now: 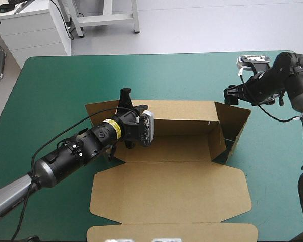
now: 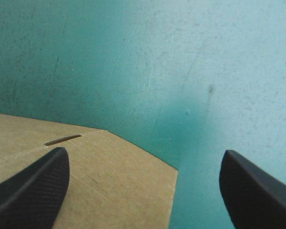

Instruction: Fold the box

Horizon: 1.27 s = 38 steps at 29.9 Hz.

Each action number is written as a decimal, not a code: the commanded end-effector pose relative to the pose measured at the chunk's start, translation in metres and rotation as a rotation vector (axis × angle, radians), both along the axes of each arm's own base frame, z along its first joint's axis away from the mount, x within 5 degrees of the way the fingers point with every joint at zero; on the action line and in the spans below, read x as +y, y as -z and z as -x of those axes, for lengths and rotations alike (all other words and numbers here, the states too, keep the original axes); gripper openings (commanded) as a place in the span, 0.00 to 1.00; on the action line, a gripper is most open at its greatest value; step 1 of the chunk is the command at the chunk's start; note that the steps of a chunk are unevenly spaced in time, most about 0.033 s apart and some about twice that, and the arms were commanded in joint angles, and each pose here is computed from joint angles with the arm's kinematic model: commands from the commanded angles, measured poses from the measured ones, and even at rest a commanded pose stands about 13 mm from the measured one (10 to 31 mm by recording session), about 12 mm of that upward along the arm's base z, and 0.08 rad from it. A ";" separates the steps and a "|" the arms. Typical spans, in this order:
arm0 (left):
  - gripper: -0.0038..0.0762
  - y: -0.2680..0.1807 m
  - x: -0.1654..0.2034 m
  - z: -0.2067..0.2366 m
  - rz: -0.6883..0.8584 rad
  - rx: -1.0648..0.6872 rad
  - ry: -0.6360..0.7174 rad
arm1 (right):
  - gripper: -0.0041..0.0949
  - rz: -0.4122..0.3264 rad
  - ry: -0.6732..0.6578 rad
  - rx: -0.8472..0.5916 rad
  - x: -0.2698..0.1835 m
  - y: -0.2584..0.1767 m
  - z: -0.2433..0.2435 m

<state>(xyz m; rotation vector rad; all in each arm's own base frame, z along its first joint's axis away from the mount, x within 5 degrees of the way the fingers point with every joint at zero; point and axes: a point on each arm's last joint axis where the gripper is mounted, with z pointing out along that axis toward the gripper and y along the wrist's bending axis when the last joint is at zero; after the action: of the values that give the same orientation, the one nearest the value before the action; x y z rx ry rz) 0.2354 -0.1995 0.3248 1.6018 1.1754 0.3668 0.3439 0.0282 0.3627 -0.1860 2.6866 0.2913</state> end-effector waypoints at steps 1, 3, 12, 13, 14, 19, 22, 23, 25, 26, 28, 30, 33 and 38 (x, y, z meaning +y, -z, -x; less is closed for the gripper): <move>0.04 -0.007 -0.001 0.003 0.053 0.027 -0.016 | 0.84 0.000 -0.030 -0.046 -0.001 -0.022 0.027; 0.04 -0.007 -0.001 0.003 0.057 0.030 -0.018 | 0.84 0.005 -0.040 -0.033 -0.001 -0.018 0.036; 0.04 -0.007 -0.001 0.003 0.069 0.039 -0.024 | 0.84 -0.090 -0.119 -0.101 0.009 -0.001 0.063; 0.04 -0.007 0.000 0.003 0.067 0.040 -0.025 | 0.84 -0.089 -0.116 -0.125 0.008 0.001 0.066; 0.04 -0.006 0.000 0.003 0.065 0.042 -0.027 | 0.84 -0.083 -0.116 -0.148 0.008 0.004 0.069; 0.04 -0.006 0.000 0.003 0.060 0.046 -0.030 | 0.84 -0.049 -0.166 -0.225 0.007 0.017 0.090; 0.04 -0.006 0.000 0.003 0.062 0.045 -0.029 | 0.84 -0.027 -0.214 -0.274 0.008 0.027 0.099; 0.04 -0.006 0.000 0.003 0.063 0.044 -0.028 | 0.84 -0.027 -0.222 -0.280 0.008 0.030 0.100; 0.04 -0.006 0.000 0.003 0.063 0.043 -0.028 | 0.84 -0.029 -0.261 -0.281 0.010 0.037 0.104; 0.04 -0.006 0.000 0.003 0.061 0.042 -0.027 | 0.84 -0.043 -0.276 -0.280 0.011 0.040 0.105; 0.04 -0.006 0.000 0.003 0.061 0.042 -0.027 | 0.84 -0.068 -0.318 -0.275 0.015 0.046 0.109; 0.04 -0.007 0.000 0.003 0.064 0.040 -0.026 | 0.84 -0.086 -0.364 -0.260 0.018 0.050 0.112; 0.04 -0.007 0.000 0.003 0.064 0.040 -0.026 | 0.84 -0.123 -0.393 -0.246 0.021 0.052 0.115; 0.04 -0.006 0.000 0.003 0.063 0.041 -0.026 | 0.84 -0.169 -0.419 -0.316 0.026 0.047 0.112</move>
<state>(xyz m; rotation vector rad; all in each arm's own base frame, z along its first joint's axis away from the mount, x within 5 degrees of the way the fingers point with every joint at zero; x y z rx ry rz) 0.2354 -0.1992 0.3243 1.5921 1.1957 0.3553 0.2301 0.0507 0.2961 -0.7135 2.4107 0.5344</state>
